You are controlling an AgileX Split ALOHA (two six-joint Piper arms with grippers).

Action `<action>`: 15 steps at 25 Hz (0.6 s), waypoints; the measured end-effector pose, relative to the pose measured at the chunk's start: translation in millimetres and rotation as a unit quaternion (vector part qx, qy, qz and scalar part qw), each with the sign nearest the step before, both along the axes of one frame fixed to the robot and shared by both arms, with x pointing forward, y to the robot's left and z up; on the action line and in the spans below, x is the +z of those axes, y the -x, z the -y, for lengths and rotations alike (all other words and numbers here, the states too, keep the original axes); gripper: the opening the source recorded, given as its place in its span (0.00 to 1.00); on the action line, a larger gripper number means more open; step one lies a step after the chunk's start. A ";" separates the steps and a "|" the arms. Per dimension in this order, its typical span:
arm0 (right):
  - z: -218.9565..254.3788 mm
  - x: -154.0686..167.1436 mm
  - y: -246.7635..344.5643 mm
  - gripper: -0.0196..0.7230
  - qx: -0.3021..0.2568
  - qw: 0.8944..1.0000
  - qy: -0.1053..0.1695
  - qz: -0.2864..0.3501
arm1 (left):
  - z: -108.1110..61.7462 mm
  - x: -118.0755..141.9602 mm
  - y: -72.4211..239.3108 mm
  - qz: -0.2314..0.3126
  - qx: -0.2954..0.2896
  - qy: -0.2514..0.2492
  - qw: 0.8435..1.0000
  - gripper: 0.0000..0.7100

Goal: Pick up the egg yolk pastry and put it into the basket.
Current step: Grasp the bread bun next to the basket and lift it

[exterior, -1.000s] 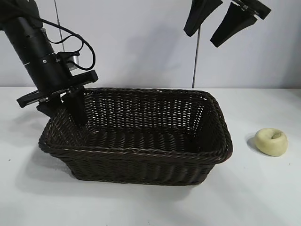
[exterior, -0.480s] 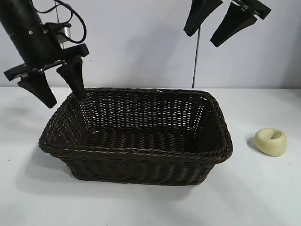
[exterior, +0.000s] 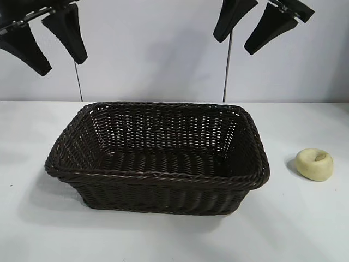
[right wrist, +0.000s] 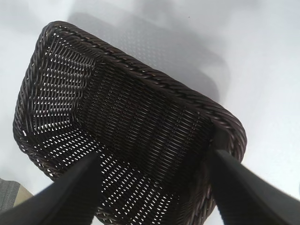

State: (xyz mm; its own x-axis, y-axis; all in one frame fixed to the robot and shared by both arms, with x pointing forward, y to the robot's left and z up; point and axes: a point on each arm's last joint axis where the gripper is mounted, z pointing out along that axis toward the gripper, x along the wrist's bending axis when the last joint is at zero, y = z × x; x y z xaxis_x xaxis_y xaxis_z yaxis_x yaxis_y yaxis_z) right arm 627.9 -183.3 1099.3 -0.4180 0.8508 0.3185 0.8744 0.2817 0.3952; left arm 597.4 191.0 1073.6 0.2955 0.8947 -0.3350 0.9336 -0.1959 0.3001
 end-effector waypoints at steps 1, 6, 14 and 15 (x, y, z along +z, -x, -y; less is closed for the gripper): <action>0.0 0.0 0.0 0.68 0.000 1.000 0.000 0.000 | -0.9 2.8 6.0 0.012 0.008 0.008 1.000 0.70; 0.0 0.0 0.0 0.68 0.000 1.000 0.000 0.000 | 2.5 11.3 18.8 0.036 0.038 0.065 0.997 0.70; 0.0 0.0 0.0 0.68 0.000 1.000 0.000 0.000 | 12.8 -2.2 4.4 0.023 0.073 0.127 0.989 0.70; 0.0 0.0 0.0 0.68 0.000 1.000 0.000 0.000 | 12.8 -2.8 4.4 0.023 0.074 0.127 0.989 0.70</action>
